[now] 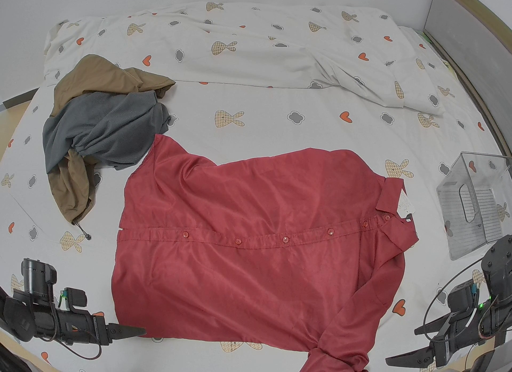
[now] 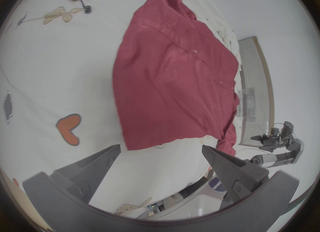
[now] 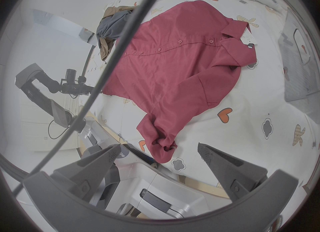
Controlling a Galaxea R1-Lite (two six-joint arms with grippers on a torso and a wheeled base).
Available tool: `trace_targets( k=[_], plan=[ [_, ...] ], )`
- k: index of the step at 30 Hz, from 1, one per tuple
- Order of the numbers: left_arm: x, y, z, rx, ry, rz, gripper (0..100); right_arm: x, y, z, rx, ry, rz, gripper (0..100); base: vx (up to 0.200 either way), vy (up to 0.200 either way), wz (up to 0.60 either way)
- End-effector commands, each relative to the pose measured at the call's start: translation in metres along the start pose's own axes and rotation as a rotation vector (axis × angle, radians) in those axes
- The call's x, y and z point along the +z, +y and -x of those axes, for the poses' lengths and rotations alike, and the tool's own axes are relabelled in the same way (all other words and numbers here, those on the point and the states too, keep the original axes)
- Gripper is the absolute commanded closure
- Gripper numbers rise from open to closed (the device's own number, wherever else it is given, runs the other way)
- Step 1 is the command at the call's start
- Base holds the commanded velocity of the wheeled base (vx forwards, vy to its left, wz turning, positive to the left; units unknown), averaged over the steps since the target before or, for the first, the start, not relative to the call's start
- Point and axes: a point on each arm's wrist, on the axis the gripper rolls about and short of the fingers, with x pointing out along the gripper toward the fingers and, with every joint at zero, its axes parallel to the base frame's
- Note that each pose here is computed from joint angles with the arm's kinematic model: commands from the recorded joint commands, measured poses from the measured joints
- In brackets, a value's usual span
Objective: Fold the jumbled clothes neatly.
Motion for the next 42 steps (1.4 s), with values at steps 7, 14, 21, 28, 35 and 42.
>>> trace_targets(
  k=[7, 14, 21, 28, 35, 42],
  plan=[
    [0.012, 0.008, -0.022, -0.058, 0.005, -0.036, 0, 0.000, -0.002, 0.002, 0.009, -0.008, -0.020, 0, 0.000, 0.000, 0.00],
    [0.011, 0.016, -0.034, -0.058, 0.012, -0.036, 0, 0.001, -0.004, 0.002, 0.002, -0.013, -0.034, 0, 0.000, 0.000, 0.00],
    [0.002, 0.012, -0.030, -0.069, -0.015, -0.072, 100, 0.001, -0.004, 0.002, 0.002, -0.011, -0.034, 0, 0.000, 0.000, 0.00],
    [0.001, 0.004, -0.017, -0.059, -0.053, -0.066, 100, 0.001, -0.007, 0.002, -0.009, -0.018, -0.051, 0, 0.000, 0.000, 0.00],
    [0.003, -0.003, -0.002, 0.069, -0.072, -0.052, 100, 0.003, -0.009, 0.002, 0.000, -0.015, -0.075, 0, 0.000, 0.000, 0.00],
    [0.026, -0.010, 0.009, 0.204, -0.031, 0.015, 100, 0.005, -0.009, 0.001, 0.012, -0.028, -0.076, 0, 0.000, 0.000, 0.00]
  ],
)
